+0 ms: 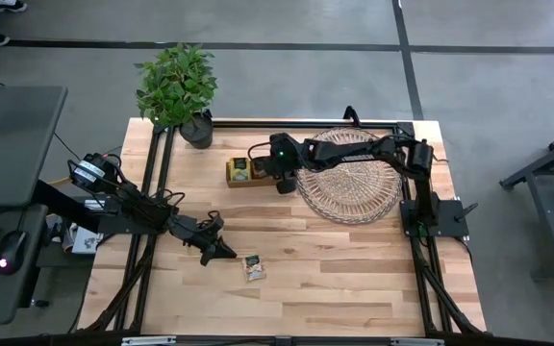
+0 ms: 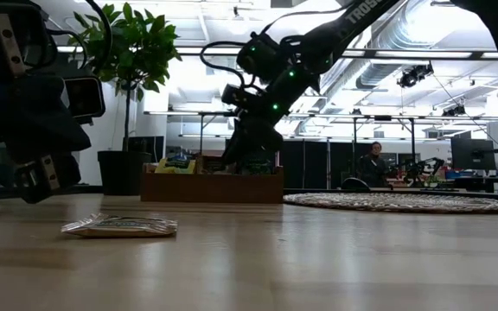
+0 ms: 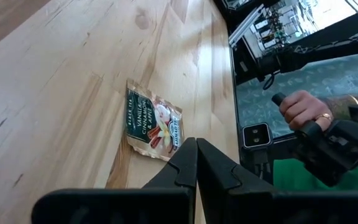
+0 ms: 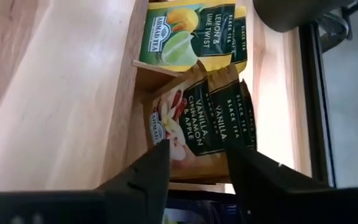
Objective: Pick & Place Tea
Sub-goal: Put the brown tea bag into the middle section of the wooden organizer
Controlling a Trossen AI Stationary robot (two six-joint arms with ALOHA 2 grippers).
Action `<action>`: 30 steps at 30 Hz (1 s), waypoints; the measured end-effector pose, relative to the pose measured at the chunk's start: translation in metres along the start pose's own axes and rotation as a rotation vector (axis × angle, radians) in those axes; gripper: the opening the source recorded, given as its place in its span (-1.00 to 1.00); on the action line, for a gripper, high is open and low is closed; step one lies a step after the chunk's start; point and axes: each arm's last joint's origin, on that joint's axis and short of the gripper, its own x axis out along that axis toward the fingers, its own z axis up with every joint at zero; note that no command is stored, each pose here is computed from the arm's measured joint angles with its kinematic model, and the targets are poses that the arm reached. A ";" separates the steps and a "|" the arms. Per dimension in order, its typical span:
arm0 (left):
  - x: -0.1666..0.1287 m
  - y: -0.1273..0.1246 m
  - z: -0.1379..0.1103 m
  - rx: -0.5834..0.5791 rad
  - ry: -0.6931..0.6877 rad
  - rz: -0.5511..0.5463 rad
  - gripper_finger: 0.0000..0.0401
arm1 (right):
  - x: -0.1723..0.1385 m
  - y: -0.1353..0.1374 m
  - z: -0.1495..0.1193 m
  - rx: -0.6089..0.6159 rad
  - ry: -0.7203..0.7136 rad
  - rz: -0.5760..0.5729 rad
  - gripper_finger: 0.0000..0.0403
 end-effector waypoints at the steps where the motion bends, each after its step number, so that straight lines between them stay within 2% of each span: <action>1: 0.000 0.000 0.000 0.000 0.000 -0.001 -1.00 | -0.001 0.001 0.001 0.010 0.003 -0.001 -0.22; 5: 0.000 0.000 0.000 -0.023 -0.009 0.003 -1.00 | -0.010 0.008 0.011 0.012 0.002 -0.033 -0.09; 9: 0.003 -0.003 0.003 -0.036 -0.035 0.004 -1.00 | -0.027 0.012 0.026 0.007 -0.035 -0.057 -0.05; 13: 0.012 -0.012 0.007 -0.031 -0.042 -0.004 -1.00 | -0.047 0.015 0.039 0.107 -0.092 -0.039 -0.06; 20: 0.045 -0.037 0.012 0.037 0.071 0.164 -1.00 | -0.065 0.029 0.048 0.283 -0.123 0.161 -0.05; 25: 0.060 -0.063 0.018 0.095 0.092 0.340 -1.00 | -0.068 0.053 0.050 0.295 -0.081 0.312 -0.06; 30: 0.067 -0.090 0.018 0.117 0.081 0.430 -1.00 | -0.068 0.080 0.050 0.288 -0.052 0.410 -0.06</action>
